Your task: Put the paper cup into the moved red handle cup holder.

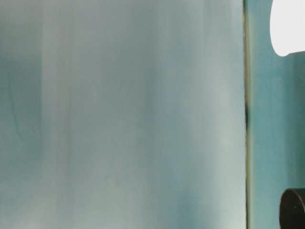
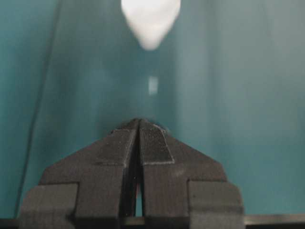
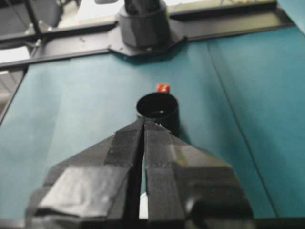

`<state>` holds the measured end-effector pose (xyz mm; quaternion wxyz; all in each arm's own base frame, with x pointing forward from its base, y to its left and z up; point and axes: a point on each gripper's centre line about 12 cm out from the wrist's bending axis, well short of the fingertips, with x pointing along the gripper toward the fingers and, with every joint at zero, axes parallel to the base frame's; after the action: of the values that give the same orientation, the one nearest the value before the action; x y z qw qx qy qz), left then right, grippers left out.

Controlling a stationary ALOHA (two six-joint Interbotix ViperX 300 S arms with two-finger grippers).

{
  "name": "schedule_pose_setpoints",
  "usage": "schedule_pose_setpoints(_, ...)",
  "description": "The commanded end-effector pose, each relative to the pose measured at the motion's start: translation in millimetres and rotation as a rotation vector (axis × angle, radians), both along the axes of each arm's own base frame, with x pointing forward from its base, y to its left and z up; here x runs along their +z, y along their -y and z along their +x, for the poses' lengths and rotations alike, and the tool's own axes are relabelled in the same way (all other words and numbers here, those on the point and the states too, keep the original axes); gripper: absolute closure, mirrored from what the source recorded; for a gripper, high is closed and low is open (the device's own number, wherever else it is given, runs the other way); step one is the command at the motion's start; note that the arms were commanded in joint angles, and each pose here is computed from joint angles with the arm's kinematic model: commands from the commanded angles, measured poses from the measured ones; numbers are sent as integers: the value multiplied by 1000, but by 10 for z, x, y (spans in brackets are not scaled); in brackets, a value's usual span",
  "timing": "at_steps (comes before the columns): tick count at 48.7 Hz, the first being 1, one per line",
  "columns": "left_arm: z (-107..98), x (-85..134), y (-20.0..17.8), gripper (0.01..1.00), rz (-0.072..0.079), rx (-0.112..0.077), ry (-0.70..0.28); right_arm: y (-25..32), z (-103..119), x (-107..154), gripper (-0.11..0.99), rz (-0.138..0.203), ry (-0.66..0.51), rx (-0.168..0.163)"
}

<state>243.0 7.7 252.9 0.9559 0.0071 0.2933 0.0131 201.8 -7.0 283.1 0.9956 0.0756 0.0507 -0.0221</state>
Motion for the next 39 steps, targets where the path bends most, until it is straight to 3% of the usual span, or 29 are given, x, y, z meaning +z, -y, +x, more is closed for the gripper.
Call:
schedule_pose_setpoints(1,115,-14,-29,983,9,3,-82,31,52,61,970,30,4,-18)
schedule_pose_setpoints(10,360,-152,-63,983,13,3,-260,91,137,-60,970,103,-48,-53)
schedule_pose_setpoints(14,443,-223,-75,983,33,-12,-348,93,168,-112,970,106,-74,-55)
schedule_pose_setpoints(21,524,-343,-83,983,120,-114,-487,95,195,-213,970,112,-138,-58)
schedule_pose_setpoints(24,545,-343,-89,983,152,-152,-505,94,193,-231,970,113,-152,-58)
schedule_pose_setpoints(27,552,-344,-94,983,175,-178,-512,93,186,-234,970,113,-158,-57)
schedule_pose_setpoints(32,536,-369,-135,983,182,-181,-528,93,180,-226,970,115,-155,-57)
schedule_pose_setpoints(39,500,-424,-173,983,180,-176,-557,93,180,-226,970,113,-155,-57)
